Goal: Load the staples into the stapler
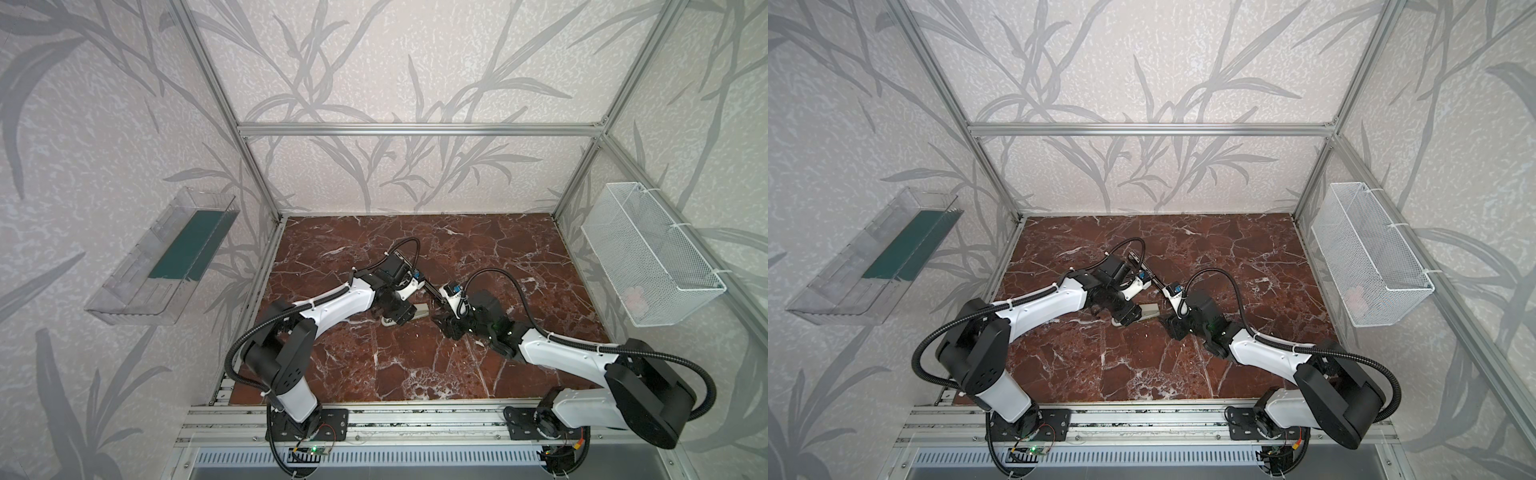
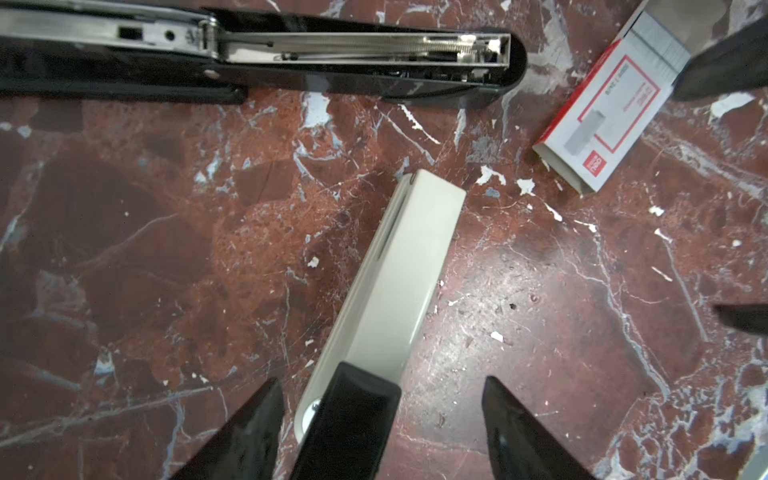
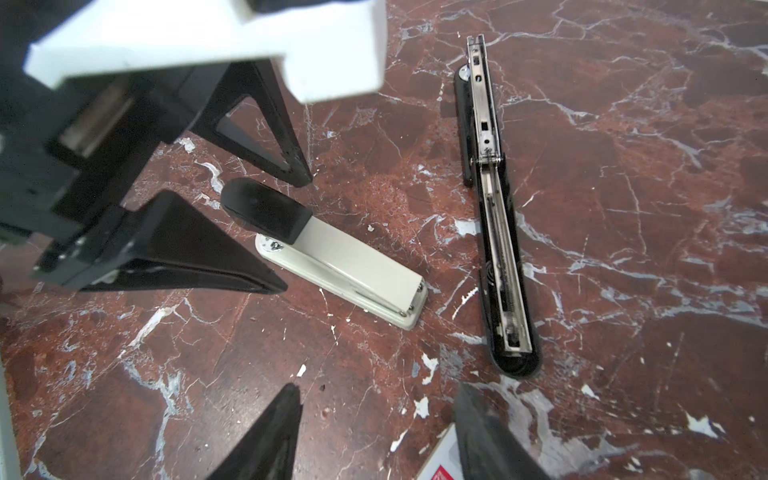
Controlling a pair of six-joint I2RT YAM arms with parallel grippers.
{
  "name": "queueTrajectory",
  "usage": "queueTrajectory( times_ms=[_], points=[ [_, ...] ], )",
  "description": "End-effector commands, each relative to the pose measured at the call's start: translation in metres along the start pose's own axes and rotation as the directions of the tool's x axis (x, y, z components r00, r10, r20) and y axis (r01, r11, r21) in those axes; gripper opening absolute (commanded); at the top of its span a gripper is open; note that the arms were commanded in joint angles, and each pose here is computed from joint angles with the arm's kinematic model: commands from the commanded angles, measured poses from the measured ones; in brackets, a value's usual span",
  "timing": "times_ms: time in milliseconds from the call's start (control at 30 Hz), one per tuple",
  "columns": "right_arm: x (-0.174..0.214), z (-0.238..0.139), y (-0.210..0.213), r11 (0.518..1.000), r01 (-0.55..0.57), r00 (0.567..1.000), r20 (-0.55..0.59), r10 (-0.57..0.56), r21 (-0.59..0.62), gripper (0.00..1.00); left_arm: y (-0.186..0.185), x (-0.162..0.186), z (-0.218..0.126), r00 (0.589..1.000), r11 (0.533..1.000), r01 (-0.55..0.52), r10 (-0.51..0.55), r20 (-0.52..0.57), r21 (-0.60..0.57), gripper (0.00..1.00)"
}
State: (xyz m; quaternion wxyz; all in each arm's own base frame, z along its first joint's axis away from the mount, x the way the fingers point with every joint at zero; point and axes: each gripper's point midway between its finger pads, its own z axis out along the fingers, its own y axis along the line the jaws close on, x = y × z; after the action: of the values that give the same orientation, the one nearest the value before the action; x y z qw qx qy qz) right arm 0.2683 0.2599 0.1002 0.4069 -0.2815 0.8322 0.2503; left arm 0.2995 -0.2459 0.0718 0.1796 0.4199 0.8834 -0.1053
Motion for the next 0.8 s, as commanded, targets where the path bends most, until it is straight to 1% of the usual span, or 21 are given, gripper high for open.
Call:
queueTrajectory(
  times_ms=[0,67,133,200,333,400,500,667,767],
  points=[
    [-0.003,-0.003,0.000,1.000,-0.014,1.000,0.015,0.014,-0.008,0.60,0.006,0.017,0.006,0.991,0.997,-0.062,0.056,-0.125,-0.044,0.70],
    [-0.003,-0.004,-0.001,1.000,-0.014,1.000,0.017,0.014,-0.005,0.60,0.012,0.017,0.009,0.989,0.996,-0.034,0.022,-0.148,-0.080,0.65],
    [-0.003,-0.004,-0.002,1.000,-0.017,1.000,0.019,0.017,-0.001,0.60,0.023,0.019,0.009,0.986,0.990,-0.004,-0.019,-0.164,-0.141,0.59],
    [-0.003,-0.004,-0.002,1.000,-0.022,1.000,0.020,0.021,0.003,0.60,0.030,0.019,0.007,0.985,0.982,0.027,-0.057,-0.163,-0.186,0.53],
    [-0.002,-0.003,-0.003,1.000,-0.027,0.999,0.021,0.027,0.006,0.60,0.047,0.023,0.001,0.978,0.962,0.111,-0.151,-0.145,-0.250,0.38],
    [-0.002,-0.002,-0.003,0.999,-0.031,0.999,0.020,0.031,0.006,0.60,0.057,0.027,-0.001,0.971,0.950,0.152,-0.195,-0.139,-0.271,0.28],
    [-0.001,-0.001,-0.004,0.999,-0.034,0.999,0.014,0.034,0.009,0.60,0.081,0.035,-0.007,0.949,0.913,0.232,-0.288,-0.126,-0.335,0.26],
    [0.001,0.002,-0.009,0.998,-0.053,0.999,-0.003,0.054,0.035,0.60,0.124,0.054,-0.020,0.892,0.830,0.374,-0.444,-0.086,-0.414,0.26],
    [0.002,0.004,-0.012,0.996,-0.067,0.997,-0.020,0.069,0.054,0.59,0.149,0.068,-0.024,0.859,0.778,0.418,-0.507,-0.077,-0.469,0.26]
  ],
)
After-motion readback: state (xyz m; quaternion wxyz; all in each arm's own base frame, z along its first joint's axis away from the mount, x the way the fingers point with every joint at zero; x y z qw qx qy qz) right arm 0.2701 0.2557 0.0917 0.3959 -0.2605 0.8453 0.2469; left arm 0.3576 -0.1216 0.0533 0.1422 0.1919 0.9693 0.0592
